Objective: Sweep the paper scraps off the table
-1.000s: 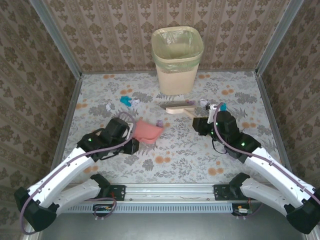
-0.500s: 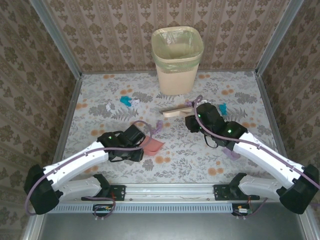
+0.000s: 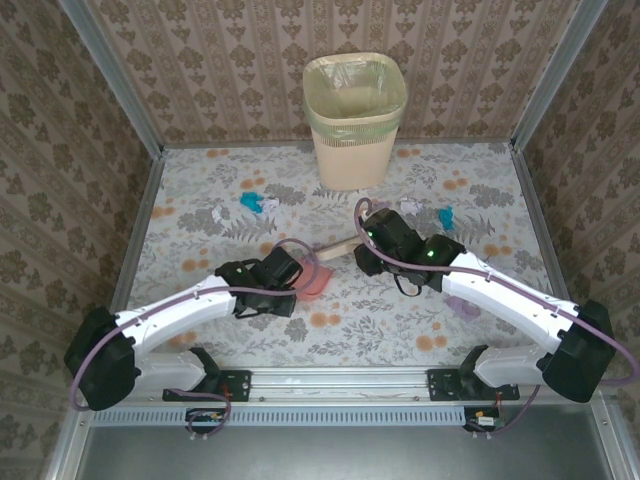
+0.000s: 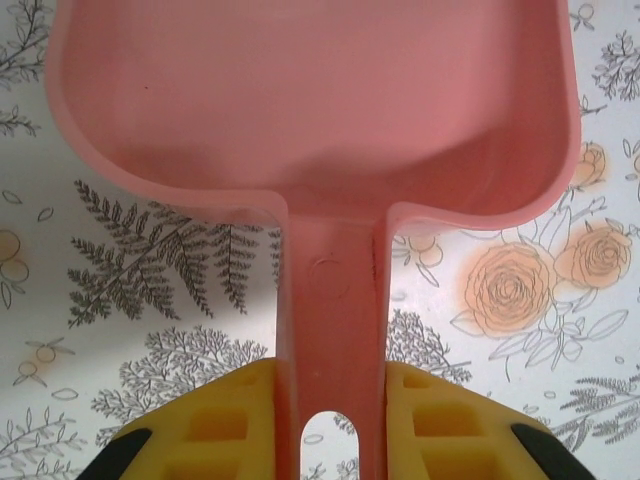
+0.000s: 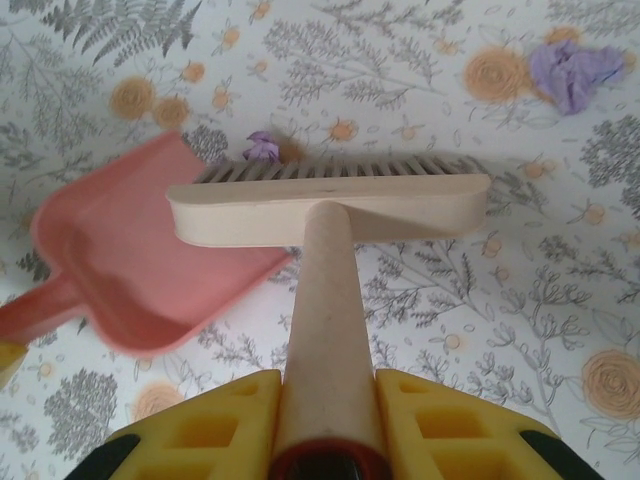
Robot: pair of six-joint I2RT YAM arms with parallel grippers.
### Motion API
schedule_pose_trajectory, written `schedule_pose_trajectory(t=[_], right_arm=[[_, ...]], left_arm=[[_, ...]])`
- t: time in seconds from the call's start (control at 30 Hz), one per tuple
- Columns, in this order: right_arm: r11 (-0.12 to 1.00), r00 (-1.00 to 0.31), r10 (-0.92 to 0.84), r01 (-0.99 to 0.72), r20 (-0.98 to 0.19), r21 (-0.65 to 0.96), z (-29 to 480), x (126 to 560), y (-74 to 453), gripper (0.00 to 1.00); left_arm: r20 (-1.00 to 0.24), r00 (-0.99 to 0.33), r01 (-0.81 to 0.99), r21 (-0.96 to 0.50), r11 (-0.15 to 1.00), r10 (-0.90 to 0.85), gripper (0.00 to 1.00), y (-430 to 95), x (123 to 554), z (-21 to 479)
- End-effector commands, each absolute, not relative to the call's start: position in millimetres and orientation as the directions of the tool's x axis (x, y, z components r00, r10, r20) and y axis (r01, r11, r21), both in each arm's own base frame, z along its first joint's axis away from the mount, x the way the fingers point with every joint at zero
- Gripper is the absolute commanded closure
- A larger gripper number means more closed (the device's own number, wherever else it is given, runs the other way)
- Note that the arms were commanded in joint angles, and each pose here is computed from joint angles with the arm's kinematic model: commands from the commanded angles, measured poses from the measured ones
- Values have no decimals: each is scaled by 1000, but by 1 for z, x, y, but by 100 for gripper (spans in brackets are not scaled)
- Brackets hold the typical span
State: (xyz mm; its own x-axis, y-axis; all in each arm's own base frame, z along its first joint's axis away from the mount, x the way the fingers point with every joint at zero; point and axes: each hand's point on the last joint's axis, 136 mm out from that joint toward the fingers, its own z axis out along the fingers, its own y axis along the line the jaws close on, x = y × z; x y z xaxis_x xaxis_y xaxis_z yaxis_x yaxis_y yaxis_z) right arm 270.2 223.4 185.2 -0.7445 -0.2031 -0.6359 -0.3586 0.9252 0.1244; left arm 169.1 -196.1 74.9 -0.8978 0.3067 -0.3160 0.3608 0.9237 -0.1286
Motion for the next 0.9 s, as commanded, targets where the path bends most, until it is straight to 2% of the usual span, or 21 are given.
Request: schedule_pose_trajectory(t=[0.0, 0.23, 0.43, 0.67, 0.87], right_arm=[[888, -744, -231, -424, -627, 176, 203, 255, 231, 100], [883, -701, -193, -430, -686, 190, 226, 252, 224, 100], [916, -665, -112, -357, -738, 182, 241, 268, 213, 100], [955, -662, -102, -274, -742, 113, 232, 299, 216, 100], [943, -675, -146, -317, -724, 105, 211, 315, 241, 100]], left_arm=[[-269, -904, 362, -69, 930, 332, 100, -182, 166, 58], [-280, -895, 373, -43, 927, 347, 100, -181, 171, 56], [-283, -897, 363, -32, 931, 340, 100, -176, 173, 53], [-297, -896, 356, -32, 934, 331, 100, -174, 176, 49], [-302, -895, 352, -29, 936, 327, 100, -171, 179, 45]])
